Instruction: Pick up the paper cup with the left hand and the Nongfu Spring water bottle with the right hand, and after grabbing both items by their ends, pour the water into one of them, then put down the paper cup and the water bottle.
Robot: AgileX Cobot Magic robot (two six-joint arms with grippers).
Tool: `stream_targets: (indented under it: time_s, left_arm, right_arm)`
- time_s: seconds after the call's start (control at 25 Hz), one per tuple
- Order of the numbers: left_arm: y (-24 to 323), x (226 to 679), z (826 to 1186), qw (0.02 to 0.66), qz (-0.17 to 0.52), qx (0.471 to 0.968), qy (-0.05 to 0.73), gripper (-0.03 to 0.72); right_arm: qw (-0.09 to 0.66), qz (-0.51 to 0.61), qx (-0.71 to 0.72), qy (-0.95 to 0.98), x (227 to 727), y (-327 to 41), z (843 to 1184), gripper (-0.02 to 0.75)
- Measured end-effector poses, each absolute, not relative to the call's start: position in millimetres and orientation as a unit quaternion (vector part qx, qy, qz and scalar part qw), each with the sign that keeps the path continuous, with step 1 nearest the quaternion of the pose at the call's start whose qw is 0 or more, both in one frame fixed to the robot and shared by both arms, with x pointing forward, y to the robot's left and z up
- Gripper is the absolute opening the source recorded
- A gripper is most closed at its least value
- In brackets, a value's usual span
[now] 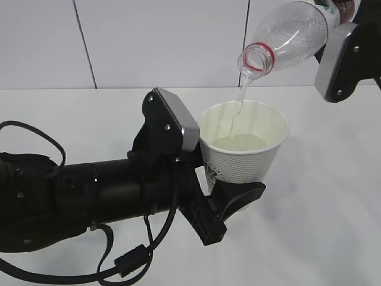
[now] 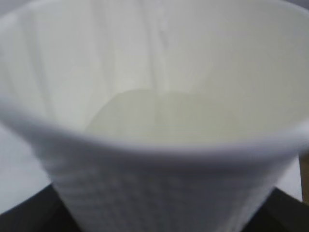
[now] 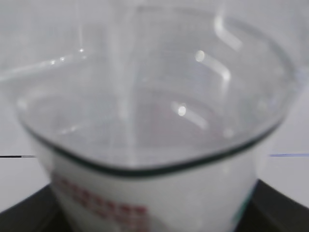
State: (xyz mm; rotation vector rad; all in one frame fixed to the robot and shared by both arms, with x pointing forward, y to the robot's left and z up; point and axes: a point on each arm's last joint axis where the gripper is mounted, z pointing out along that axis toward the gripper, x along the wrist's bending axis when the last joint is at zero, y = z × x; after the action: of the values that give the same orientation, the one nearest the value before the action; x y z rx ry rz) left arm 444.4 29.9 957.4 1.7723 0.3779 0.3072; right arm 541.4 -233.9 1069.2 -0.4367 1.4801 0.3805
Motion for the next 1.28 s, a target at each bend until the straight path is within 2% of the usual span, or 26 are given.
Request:
stream_targets:
  time_s: [1.28]
  left_arm:
    - [30.0, 444.5, 957.0, 0.605, 0.133, 0.768, 0.164, 0.549]
  right_arm:
    - [0.701, 0.171, -0.196, 0.664, 541.4, -233.8, 1069.4, 0.503]
